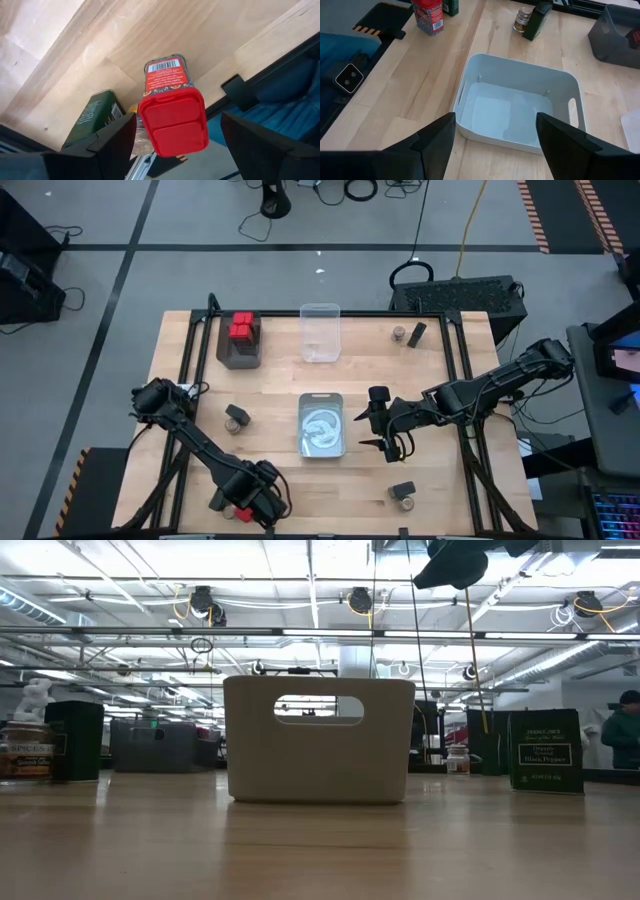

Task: Sort spices by type
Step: Put the red seasoning can into the black transparent bin

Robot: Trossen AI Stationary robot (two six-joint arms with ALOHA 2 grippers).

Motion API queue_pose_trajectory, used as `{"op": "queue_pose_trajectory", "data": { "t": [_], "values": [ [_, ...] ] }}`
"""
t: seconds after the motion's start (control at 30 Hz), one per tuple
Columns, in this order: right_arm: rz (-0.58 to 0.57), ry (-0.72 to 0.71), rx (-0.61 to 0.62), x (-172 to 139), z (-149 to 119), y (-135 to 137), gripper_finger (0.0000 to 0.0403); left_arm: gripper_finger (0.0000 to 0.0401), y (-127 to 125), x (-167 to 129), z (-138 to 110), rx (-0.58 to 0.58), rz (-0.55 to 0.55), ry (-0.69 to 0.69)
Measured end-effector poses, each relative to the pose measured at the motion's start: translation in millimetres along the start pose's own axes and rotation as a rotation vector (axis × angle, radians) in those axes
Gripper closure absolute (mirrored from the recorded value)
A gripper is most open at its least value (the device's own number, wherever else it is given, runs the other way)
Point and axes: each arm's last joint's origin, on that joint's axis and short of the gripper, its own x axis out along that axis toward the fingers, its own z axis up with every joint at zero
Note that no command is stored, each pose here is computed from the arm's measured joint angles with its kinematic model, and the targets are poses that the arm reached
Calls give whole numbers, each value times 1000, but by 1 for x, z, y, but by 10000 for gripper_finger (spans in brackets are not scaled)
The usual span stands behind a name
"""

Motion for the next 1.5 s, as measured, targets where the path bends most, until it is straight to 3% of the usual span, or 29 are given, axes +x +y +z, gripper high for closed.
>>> {"op": "queue_pose_trajectory", "data": {
  "t": [0.77,1.13,1.5],
  "values": [
    [0,0,0,0,0,0,145,105,0,0,0,-80,5,1],
    [0,0,0,0,0,0,145,57,1,0,-2,-82,10,24],
    [0,1,0,0,0,0,145,53,0,1,-8,-87,3,27]
  ]
}}
